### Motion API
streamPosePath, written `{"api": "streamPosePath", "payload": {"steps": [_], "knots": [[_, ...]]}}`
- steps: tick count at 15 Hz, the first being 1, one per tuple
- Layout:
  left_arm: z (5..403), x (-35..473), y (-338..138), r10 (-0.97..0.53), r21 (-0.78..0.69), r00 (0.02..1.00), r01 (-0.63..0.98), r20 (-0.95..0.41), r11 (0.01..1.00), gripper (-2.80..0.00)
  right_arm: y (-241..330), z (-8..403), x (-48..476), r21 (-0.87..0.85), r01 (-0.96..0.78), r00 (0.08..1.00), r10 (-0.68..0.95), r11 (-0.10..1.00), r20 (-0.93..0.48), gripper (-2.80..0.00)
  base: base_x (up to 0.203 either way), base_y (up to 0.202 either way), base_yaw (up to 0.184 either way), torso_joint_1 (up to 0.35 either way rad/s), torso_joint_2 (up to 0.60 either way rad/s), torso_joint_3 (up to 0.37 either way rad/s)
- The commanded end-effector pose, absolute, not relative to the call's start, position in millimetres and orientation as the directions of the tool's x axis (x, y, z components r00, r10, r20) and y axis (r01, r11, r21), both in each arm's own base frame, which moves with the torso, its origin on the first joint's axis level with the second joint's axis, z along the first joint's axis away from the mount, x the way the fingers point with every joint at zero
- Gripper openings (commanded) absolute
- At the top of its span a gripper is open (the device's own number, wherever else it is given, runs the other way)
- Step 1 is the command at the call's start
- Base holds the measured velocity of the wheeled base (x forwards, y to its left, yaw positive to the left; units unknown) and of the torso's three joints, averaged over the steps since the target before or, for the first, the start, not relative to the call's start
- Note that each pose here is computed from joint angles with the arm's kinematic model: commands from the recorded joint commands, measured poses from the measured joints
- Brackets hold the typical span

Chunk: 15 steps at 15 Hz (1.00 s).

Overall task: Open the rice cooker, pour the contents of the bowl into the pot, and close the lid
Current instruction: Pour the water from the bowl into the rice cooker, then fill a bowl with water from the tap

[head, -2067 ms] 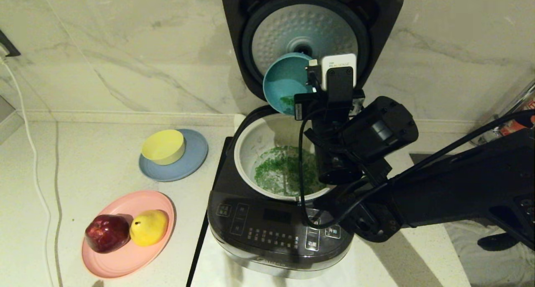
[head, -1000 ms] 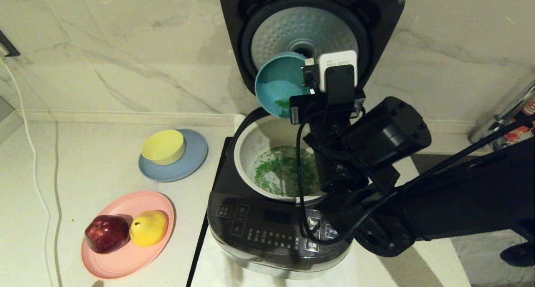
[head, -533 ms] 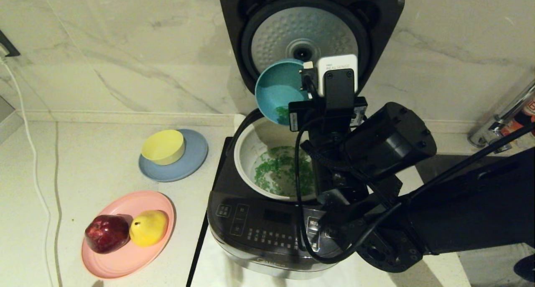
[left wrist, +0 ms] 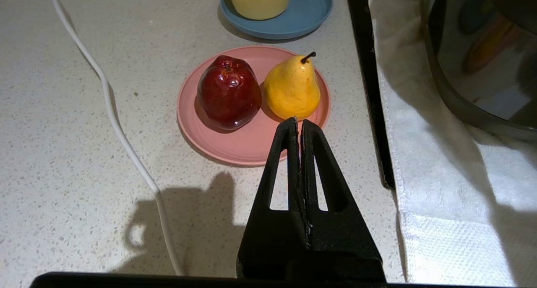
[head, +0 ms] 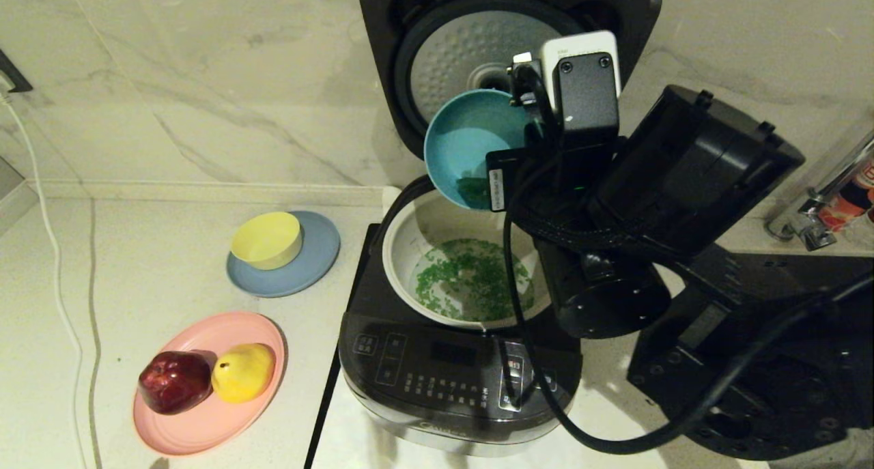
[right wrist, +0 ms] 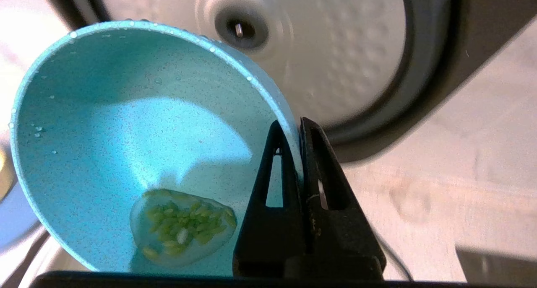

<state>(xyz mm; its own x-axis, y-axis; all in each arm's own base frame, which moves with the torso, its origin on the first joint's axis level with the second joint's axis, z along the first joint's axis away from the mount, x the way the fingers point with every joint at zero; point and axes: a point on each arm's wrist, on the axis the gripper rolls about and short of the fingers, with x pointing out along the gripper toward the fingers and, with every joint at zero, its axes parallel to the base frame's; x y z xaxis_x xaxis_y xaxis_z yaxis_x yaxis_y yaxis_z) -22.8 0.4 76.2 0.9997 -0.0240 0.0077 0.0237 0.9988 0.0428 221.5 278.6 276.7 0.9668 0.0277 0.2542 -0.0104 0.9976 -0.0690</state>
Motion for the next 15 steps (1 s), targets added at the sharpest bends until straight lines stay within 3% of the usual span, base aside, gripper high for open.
{"api": "streamPosePath", "payload": {"steps": [1,10,15], "knots": [[74,-22,0,-0.025,0.041,1.0,0.025,0.0,0.999,-2.8,256,297,201,-0.07,-0.047,0.986,0.058,0.996,0.158,-2.8,0.0,0.0,0.0,0.0,0.0,0.0],[74,-22,0,-0.025,0.043,1.0,0.025,0.0,0.999,-2.8,193,323,154,-0.016,-0.105,0.988,0.103,0.994,-0.114,-2.8,0.0,0.0,0.0,0.0,0.0,0.0],[74,-22,0,-0.025,0.043,1.0,0.025,0.0,0.999,-2.8,142,315,124,0.043,-0.064,0.943,0.074,0.997,-0.323,-2.8,0.0,0.0,0.0,0.0,0.0,0.0]]}}
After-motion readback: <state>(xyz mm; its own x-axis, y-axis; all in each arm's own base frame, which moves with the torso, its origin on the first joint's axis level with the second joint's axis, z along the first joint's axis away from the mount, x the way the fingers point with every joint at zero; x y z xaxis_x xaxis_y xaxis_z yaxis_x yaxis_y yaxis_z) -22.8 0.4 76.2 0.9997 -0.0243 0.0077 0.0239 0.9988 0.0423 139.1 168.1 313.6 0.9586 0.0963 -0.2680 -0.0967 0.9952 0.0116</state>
